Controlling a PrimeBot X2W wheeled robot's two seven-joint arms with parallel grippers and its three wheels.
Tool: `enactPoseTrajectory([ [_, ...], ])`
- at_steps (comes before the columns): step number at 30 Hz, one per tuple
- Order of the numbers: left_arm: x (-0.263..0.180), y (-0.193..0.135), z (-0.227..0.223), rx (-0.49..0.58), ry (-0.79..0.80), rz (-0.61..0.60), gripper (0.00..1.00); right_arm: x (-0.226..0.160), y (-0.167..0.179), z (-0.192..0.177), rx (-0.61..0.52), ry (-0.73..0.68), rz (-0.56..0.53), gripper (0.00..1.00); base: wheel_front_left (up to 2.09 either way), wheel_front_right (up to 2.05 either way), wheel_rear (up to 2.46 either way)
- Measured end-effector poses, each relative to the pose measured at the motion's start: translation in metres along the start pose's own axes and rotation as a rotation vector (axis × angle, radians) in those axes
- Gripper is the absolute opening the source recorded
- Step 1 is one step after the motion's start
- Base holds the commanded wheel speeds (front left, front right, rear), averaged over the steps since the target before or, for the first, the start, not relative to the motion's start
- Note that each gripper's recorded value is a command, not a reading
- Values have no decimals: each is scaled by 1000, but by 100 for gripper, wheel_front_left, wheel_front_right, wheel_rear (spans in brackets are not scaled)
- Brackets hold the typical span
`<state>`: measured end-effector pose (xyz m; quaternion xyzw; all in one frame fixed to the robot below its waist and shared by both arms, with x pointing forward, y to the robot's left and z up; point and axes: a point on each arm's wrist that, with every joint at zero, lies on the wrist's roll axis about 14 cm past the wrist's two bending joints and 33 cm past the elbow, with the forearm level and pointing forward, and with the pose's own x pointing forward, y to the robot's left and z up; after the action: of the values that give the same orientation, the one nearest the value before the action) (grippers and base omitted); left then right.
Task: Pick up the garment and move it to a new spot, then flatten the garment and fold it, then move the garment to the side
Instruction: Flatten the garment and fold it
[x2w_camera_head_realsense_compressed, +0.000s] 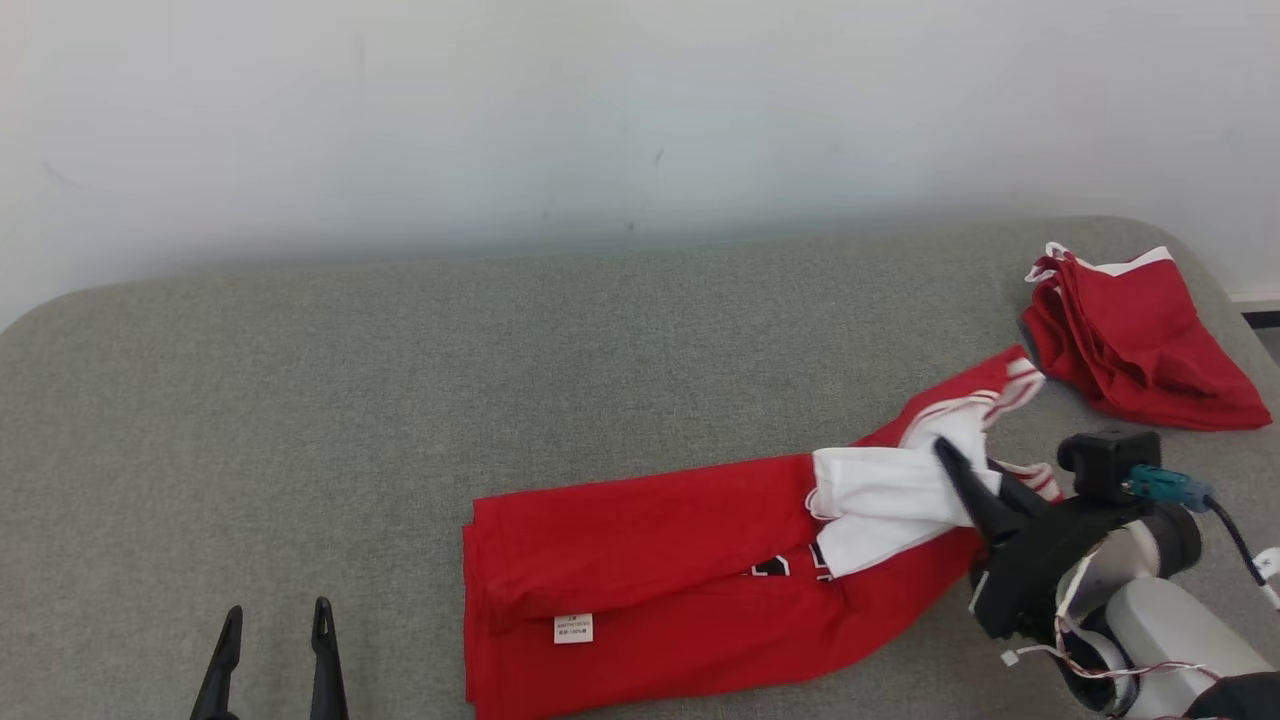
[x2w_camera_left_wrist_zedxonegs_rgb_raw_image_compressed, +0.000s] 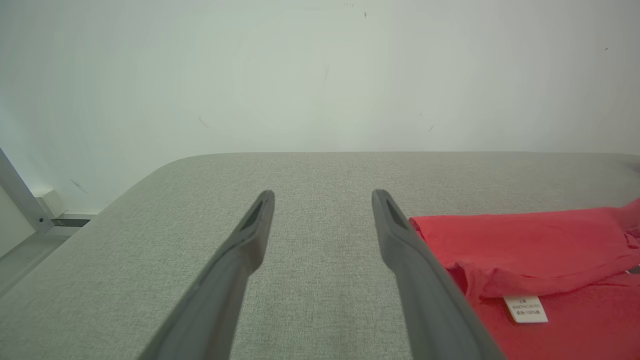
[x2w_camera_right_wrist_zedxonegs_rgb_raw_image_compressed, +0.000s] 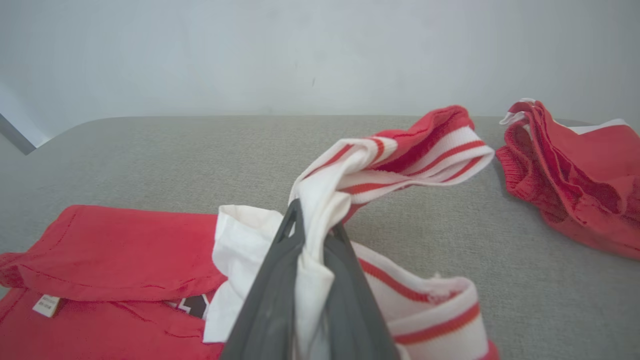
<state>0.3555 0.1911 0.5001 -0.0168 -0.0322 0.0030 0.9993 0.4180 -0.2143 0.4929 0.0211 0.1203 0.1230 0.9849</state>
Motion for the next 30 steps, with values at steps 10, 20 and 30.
enactPoseTrajectory([
  [10, -4, 3, -2, -6, 8, 9, 100, 11, 131, 21, 62, -45, 325, 0, 0, 0, 0],
  [20, -1, 8, -1, -10, 4, 30, 100, 31, 210, -16, 95, 95, 470, 0, 0, 0, 0],
  [30, -2, 15, -5, -23, 20, 60, 100, 48, 250, -56, 128, 196, 515, 24, 0, 0, 0],
])
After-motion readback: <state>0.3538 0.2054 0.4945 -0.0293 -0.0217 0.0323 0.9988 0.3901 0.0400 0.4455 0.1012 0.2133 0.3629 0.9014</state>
